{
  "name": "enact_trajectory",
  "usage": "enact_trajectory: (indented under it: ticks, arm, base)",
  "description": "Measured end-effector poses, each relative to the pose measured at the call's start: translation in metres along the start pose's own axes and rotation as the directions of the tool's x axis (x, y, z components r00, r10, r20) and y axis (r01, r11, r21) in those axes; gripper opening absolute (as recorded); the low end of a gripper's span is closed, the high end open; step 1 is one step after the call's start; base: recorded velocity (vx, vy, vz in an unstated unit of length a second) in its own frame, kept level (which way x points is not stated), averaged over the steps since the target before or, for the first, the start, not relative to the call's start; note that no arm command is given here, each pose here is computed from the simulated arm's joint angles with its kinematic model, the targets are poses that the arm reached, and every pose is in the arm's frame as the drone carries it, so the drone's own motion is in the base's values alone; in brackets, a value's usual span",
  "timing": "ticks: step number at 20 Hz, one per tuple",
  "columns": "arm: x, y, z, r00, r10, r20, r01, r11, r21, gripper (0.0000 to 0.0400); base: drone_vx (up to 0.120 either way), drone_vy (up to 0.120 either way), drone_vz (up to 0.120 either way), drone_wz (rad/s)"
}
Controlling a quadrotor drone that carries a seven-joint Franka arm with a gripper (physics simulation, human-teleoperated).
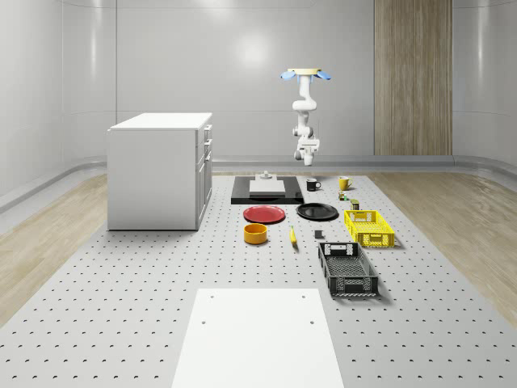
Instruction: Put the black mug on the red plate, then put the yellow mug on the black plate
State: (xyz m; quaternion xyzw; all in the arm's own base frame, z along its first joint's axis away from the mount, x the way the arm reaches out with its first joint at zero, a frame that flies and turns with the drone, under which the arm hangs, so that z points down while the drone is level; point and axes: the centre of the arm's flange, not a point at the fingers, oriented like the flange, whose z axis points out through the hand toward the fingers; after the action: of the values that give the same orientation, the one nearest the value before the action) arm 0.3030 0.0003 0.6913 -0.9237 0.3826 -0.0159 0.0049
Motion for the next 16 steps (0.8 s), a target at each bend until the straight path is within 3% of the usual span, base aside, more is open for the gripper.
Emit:
enact_trajectory:
  ticks: [6,8,16]
  arm:
    - [-0.0007,-0.0001,0.0,1.0,0.0,-0.007,0.0,1.0,-0.001,0.04]
    - [-0.0011,-0.0002,0.0,1.0,0.0,-0.011,0.0,1.0,-0.002,0.04]
    - [-0.0039,-0.0022,0.0001,0.999,-0.001,-0.04,0.0,1.0,-0.023,0.04]
  base:
    - [0.0,-0.113,0.0,0.0]
    - [0.02,-0.02,0.0,0.0]
    - [0.12,0.0,0.0,0.0]
